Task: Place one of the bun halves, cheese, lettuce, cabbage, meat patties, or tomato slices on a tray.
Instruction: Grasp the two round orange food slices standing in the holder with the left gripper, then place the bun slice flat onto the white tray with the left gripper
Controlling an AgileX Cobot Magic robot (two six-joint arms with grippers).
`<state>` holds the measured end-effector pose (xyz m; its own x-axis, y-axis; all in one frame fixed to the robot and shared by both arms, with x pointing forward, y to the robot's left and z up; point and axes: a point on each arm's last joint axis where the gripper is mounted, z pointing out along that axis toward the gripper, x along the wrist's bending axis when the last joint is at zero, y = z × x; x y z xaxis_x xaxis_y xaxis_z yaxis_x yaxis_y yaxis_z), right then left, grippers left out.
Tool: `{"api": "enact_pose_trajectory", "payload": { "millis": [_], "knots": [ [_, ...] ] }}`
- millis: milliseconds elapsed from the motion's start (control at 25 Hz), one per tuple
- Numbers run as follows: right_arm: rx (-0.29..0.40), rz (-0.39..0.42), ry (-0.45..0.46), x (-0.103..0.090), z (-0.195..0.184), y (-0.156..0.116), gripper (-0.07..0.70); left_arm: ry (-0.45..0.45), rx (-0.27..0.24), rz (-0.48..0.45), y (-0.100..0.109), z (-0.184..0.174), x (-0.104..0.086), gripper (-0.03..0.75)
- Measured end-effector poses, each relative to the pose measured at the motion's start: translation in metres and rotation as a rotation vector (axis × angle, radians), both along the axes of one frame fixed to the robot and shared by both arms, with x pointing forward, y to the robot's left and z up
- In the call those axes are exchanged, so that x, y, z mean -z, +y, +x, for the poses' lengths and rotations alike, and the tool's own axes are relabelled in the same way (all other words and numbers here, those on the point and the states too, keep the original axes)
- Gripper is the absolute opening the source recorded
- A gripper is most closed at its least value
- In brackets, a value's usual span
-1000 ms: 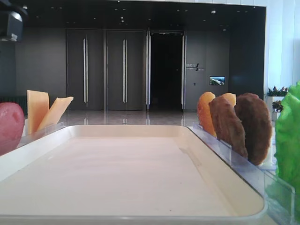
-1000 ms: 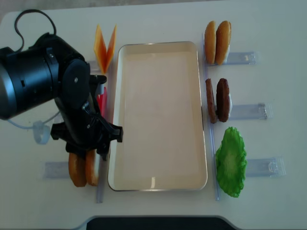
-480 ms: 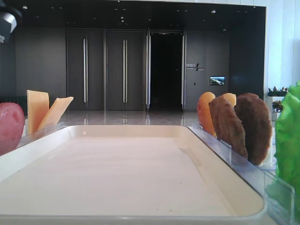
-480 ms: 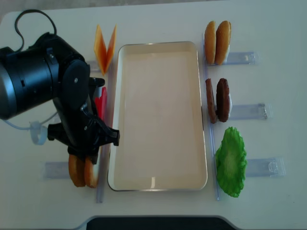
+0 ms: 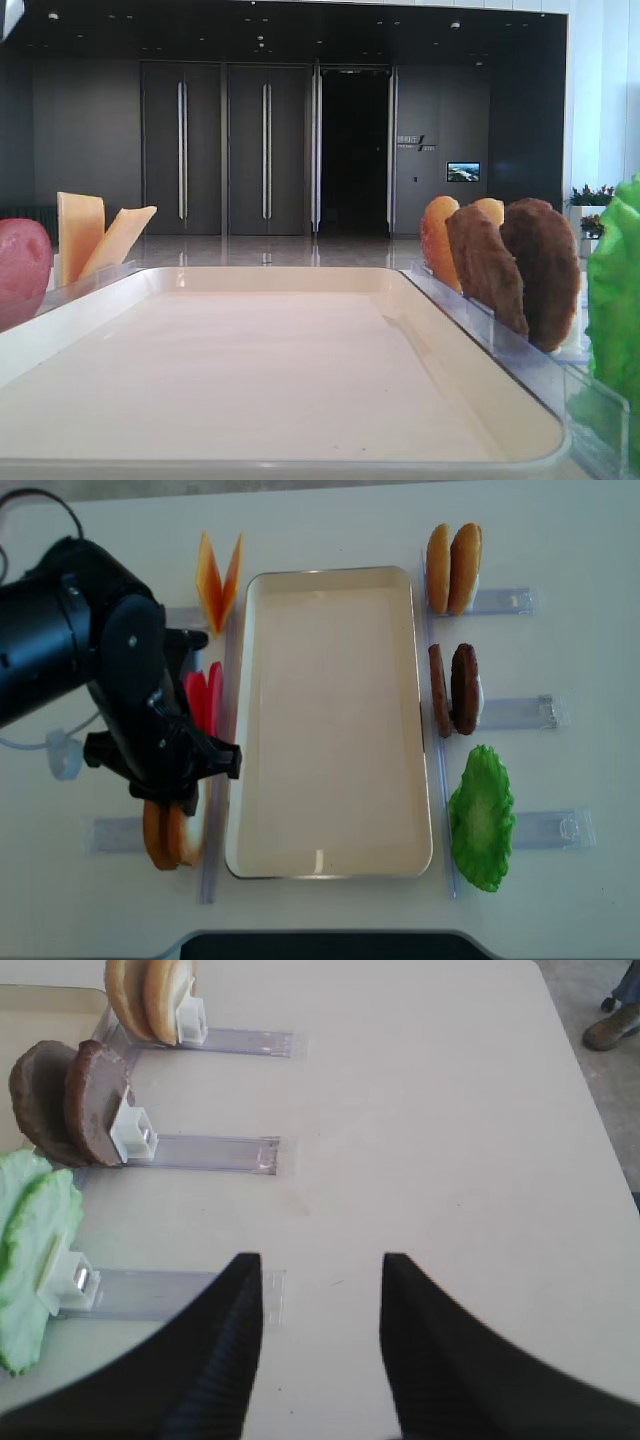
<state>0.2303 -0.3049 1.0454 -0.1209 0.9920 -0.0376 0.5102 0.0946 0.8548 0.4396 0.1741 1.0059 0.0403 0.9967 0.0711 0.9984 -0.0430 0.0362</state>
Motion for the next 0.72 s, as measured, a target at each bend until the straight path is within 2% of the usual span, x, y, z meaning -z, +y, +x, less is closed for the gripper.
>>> {"api": "enact_pose_trajectory", "payload": {
  "millis": [240,400,560,720],
  "knots": [
    [0.000,0.000,0.000,0.000,0.000,0.000,0.303,-0.110,-0.006,-0.077,0.009,-0.013,-0.047,0.126],
    [0.000,0.000,0.000,0.000,0.000,0.000,0.303,-0.203,-0.014,-0.116,0.017,-0.023,-0.071,0.125],
    [0.000,0.000,0.000,0.000,0.000,0.000,0.303,-0.263,-0.025,-0.137,0.026,-0.033,-0.085,0.125],
    [0.000,0.000,0.000,0.000,0.000,0.000,0.303,-0.269,-0.031,-0.138,0.027,-0.034,-0.086,0.124]
  ]
}}
